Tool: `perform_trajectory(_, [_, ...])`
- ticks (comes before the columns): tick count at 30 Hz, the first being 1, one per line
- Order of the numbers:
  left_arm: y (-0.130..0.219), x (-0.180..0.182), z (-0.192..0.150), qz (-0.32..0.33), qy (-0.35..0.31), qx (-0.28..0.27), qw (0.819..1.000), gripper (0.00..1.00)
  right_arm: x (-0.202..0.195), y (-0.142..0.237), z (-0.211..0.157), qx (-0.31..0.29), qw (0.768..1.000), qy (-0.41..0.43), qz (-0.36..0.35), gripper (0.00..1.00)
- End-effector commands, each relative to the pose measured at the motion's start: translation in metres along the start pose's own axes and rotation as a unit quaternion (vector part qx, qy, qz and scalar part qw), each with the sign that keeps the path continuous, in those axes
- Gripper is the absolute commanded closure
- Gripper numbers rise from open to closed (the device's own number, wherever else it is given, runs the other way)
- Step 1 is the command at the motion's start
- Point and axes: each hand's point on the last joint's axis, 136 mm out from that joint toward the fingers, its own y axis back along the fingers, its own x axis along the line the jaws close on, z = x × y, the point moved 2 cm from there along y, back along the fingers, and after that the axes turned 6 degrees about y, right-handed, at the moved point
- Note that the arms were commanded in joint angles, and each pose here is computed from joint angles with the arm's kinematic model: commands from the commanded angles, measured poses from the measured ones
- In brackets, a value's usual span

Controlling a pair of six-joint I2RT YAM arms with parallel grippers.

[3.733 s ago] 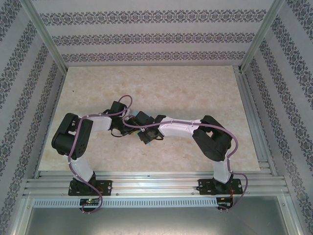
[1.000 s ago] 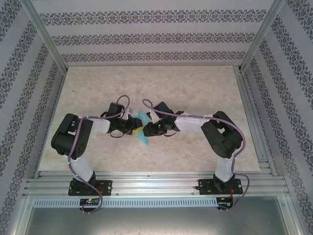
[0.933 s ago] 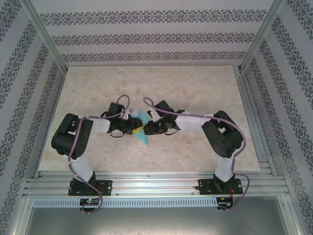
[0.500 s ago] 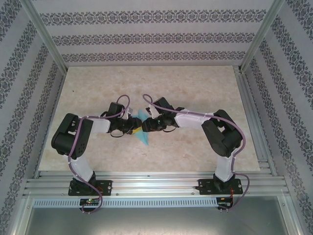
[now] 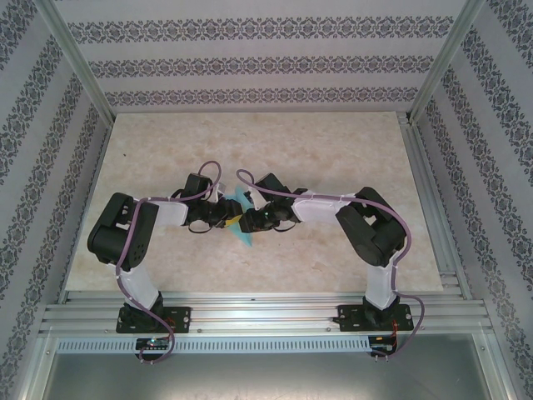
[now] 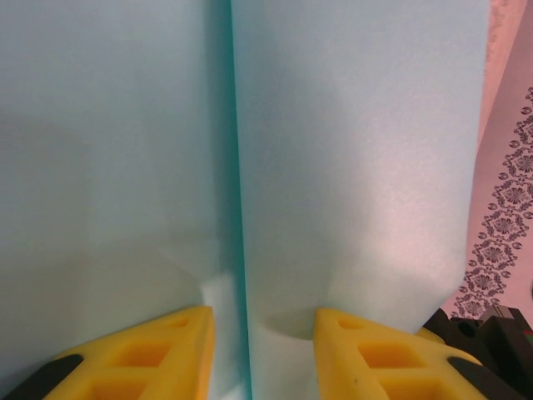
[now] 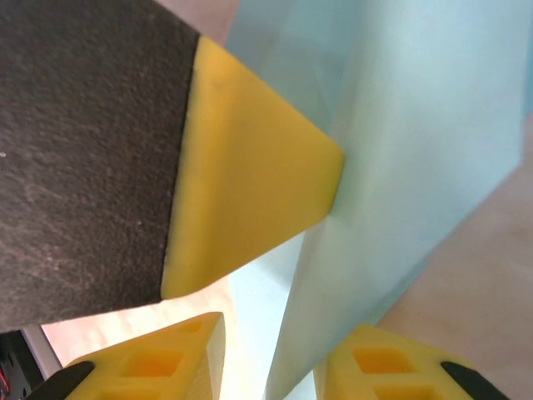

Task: Fold a paper plane with a square sheet of paper (fold left side to right side)
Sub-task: Fourth fold the wing at the center of the table.

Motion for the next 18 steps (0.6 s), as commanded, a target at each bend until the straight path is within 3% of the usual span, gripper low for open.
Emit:
perform_trajectory(1, [-0.005, 0.009, 0.002, 0.022, 0.001, -0.006, 1.000, 0.64, -0.006, -0.006, -0.003, 0.002, 1.000, 0.005, -0.005, 0.71])
perform_trajectory(13, [-0.004, 0.015, 0.000, 0.035, 0.004, -0.007, 0.999, 0.64, 0.001, -0.009, 0.003, -0.002, 1.000, 0.012, 0.023, 0.97])
perform_trajectory(18, [-0.004, 0.021, -0.001, 0.047, 0.005, -0.009, 0.999, 0.65, -0.003, -0.006, 0.003, -0.003, 0.999, 0.009, 0.030, 0.98])
